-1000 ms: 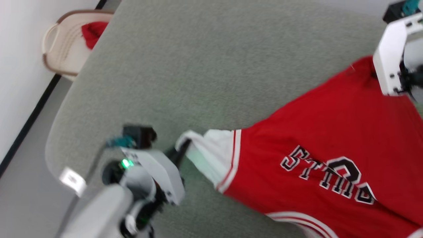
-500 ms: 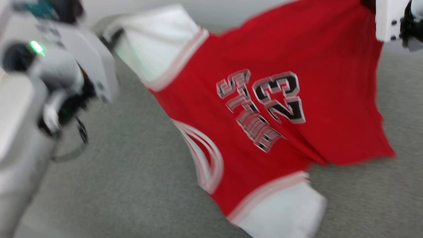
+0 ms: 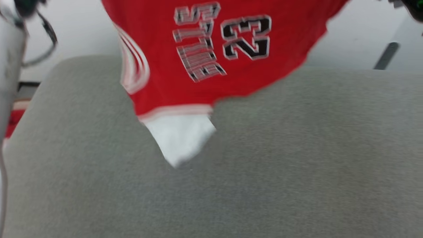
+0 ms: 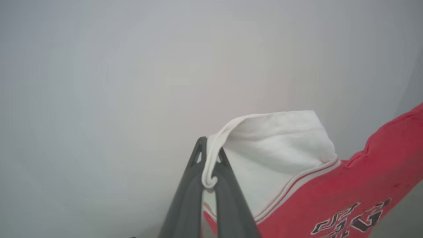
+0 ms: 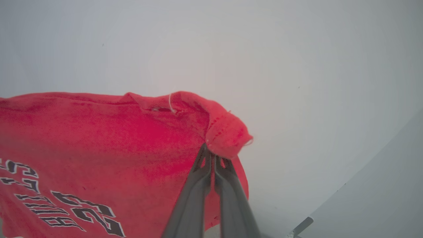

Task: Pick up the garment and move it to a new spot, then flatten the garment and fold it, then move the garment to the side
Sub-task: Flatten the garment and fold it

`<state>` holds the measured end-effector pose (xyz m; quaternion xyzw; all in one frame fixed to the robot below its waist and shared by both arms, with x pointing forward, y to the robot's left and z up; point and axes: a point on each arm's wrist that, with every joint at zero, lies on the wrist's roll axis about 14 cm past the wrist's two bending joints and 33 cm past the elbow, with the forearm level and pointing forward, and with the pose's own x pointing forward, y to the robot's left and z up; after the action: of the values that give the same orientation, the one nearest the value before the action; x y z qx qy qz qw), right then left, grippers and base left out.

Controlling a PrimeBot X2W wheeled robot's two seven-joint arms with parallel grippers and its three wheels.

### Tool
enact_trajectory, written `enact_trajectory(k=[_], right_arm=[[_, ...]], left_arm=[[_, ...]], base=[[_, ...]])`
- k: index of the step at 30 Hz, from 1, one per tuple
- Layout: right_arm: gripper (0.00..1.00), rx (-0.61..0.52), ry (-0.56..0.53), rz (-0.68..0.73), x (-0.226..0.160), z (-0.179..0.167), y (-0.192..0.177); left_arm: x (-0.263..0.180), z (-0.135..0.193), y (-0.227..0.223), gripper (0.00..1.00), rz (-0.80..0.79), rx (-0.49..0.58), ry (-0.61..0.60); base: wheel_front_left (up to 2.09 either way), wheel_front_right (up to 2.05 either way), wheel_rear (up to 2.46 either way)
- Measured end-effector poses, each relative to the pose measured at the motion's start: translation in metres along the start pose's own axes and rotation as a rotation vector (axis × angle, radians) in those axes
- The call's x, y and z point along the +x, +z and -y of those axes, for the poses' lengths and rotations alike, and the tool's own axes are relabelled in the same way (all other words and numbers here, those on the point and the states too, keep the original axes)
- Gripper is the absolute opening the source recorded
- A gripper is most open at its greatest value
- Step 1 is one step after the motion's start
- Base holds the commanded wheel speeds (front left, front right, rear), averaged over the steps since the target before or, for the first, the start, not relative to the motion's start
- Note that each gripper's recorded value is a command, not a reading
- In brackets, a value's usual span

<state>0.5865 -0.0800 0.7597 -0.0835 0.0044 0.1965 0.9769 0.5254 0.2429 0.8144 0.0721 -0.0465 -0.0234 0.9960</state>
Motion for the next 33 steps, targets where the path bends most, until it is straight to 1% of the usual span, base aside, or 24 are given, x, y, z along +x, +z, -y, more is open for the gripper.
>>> enact_trajectory(k=[3,6,12,15,20,25,30,33], right_arm=[[0.00,-0.018,-0.036,0.083,-0.014,0.010,0.026],[0.00,-0.027,-0.066,0.143,-0.027,0.017,0.046],[0.00,-0.034,-0.110,0.164,-0.043,0.030,0.057],[0.00,-0.033,-0.125,0.175,-0.044,0.039,0.064],[0.00,-0.018,-0.137,0.190,-0.031,0.052,0.067],[0.00,-0.020,-0.160,0.253,-0.008,0.074,0.071],[0.00,-0.051,-0.175,0.342,0.030,0.092,0.050],[0.00,-0.093,-0.175,0.395,0.054,0.100,0.031]], left_arm=[[0.005,0.002,0.039,0.00,0.104,0.006,0.013],[0.008,0.003,0.067,0.00,0.176,0.003,0.030],[0.017,0.012,0.093,0.00,0.220,-0.015,0.018],[0.023,0.015,0.108,0.00,0.257,-0.020,0.015],[0.045,0.018,0.115,0.00,0.293,0.002,0.017],[0.076,0.023,0.126,0.00,0.367,0.054,0.019],[0.115,0.031,0.121,0.00,0.473,0.118,0.019],[0.135,0.038,0.120,0.00,0.559,0.124,0.018]], base=[[0.00,0.00,0.00],[0.00,0.00,0.00],[0.00,0.00,0.00],[0.00,0.00,0.00],[0.00,0.00,0.00],[0.00,0.00,0.00],[0.00,0.00,0.00],[0.00,0.00,0.00]])
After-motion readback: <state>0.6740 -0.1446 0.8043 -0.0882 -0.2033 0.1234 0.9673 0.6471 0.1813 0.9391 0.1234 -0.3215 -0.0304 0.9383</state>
